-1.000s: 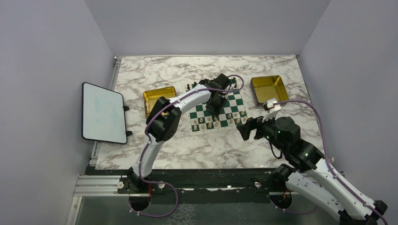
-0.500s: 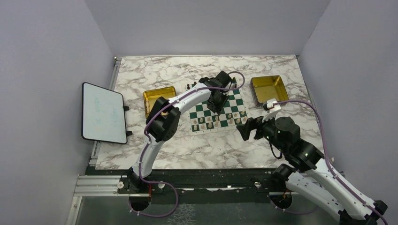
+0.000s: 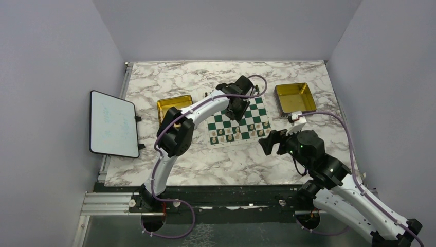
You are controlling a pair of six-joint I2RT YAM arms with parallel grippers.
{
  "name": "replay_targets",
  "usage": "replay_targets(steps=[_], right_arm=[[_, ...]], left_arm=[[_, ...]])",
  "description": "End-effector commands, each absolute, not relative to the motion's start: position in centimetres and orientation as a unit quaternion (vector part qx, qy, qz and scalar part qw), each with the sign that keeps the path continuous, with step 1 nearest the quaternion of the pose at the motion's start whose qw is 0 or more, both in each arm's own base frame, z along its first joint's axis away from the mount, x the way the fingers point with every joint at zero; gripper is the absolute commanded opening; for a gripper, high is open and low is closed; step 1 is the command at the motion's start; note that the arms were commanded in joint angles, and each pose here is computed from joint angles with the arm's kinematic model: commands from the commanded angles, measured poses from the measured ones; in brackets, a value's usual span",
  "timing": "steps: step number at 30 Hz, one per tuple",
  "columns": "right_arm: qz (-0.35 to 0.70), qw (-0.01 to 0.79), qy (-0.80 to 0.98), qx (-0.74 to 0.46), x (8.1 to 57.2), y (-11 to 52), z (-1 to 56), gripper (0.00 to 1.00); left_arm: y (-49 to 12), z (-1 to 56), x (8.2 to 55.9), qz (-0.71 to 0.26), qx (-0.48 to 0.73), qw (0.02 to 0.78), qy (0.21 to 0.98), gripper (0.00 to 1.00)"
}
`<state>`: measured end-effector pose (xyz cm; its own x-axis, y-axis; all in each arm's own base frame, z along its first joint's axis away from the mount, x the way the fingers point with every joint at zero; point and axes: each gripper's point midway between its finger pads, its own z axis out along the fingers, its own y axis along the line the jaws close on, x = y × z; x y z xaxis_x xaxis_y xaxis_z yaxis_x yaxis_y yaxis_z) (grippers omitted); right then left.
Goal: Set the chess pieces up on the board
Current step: Move the chess piece to the storage box.
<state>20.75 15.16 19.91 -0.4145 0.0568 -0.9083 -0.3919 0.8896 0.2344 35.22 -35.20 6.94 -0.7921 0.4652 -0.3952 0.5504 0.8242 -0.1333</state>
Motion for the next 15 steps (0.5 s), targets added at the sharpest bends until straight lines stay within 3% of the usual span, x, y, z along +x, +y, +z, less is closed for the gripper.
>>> replay_targets(steps=[1, 8, 15], right_arm=[[0.214, 0.528, 0.821, -0.046, 21.4, 14.9, 19.0, 1.00], [0.248, 0.514, 0.816, -0.098, 21.0, 17.0, 18.6, 1.00], [0.259, 0.507, 0.814, -0.115, 20.8, 17.8, 18.3, 1.00]], left_arm=[[-33.3, 13.4, 37.7, -0.101, 0.233, 0.270, 0.929, 0.36], [-25.9, 16.4, 40.0, -0.054, 0.149, 0.328, 0.931, 0.37], [-15.1, 14.7, 40.2, -0.009, 0.046, 0.319, 0.947, 0.27]])
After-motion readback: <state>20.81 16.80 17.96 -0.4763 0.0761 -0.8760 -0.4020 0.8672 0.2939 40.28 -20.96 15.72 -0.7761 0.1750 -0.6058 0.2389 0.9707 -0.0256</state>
